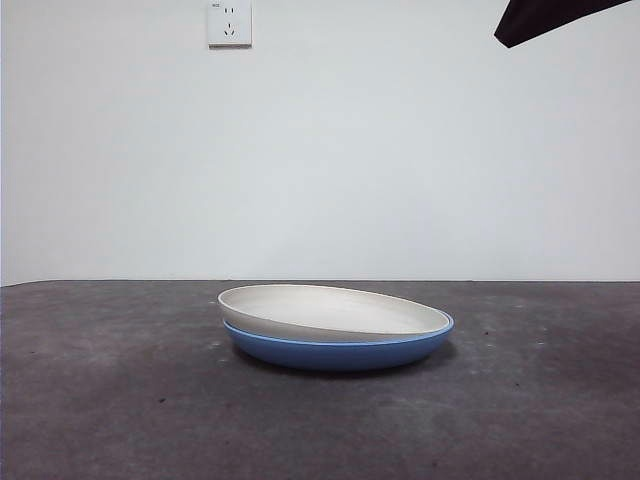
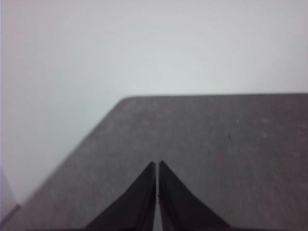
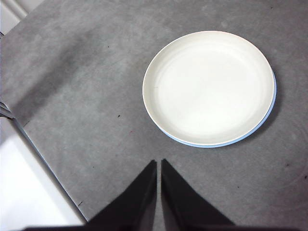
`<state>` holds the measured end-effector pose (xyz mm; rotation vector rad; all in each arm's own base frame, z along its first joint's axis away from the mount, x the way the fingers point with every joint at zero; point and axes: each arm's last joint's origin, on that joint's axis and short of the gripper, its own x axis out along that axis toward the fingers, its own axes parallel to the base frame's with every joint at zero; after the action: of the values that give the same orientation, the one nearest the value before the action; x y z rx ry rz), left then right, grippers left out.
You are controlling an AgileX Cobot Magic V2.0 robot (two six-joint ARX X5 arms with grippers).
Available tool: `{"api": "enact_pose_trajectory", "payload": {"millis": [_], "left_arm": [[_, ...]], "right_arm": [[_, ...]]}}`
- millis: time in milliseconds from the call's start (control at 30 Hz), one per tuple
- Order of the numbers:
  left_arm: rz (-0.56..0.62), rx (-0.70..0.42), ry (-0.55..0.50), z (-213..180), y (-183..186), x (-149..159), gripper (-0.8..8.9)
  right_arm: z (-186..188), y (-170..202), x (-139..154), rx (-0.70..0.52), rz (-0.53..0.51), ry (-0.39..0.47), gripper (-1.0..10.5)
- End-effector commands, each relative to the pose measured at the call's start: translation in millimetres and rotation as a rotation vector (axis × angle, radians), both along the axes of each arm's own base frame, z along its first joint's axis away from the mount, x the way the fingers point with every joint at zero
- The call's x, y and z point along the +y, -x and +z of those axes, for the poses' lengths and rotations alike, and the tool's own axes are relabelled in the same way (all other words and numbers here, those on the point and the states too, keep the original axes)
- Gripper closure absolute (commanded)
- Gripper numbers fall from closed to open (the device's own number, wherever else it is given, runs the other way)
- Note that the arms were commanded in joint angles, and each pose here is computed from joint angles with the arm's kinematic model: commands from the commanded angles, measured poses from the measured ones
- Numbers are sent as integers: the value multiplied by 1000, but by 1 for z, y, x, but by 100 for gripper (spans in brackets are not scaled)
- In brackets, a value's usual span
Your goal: Pick up the white plate, put it on the blue plate, put it on desk
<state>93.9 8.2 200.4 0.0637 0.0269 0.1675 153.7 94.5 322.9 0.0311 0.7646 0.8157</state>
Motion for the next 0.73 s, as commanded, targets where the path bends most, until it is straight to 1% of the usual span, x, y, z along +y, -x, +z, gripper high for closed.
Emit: {"api": "enact_pose_trajectory", "payload": {"millis": [33,267,433,533,633,733], "left_arm": [[7,8,31,-12,-1,0,804],[10,37,78,-33,0,0,804],[12,71,90,-44,-2,1,804],[18,132,130,-51,-1,0,804],[19,124,157,-50,-1,0,804],[19,123,159,-50,-1,0,804]], "right_arm": [[3,-1,2,-14,9,-4,939],[3,-1,2,-15,9,-4,938],[3,-1,2,-14,9,-4,939],[3,-1,2,-14,9,-4,939],[3,-1,2,-14,9,-4,939],[3,-1,2,-14,9,-4,938]]}}
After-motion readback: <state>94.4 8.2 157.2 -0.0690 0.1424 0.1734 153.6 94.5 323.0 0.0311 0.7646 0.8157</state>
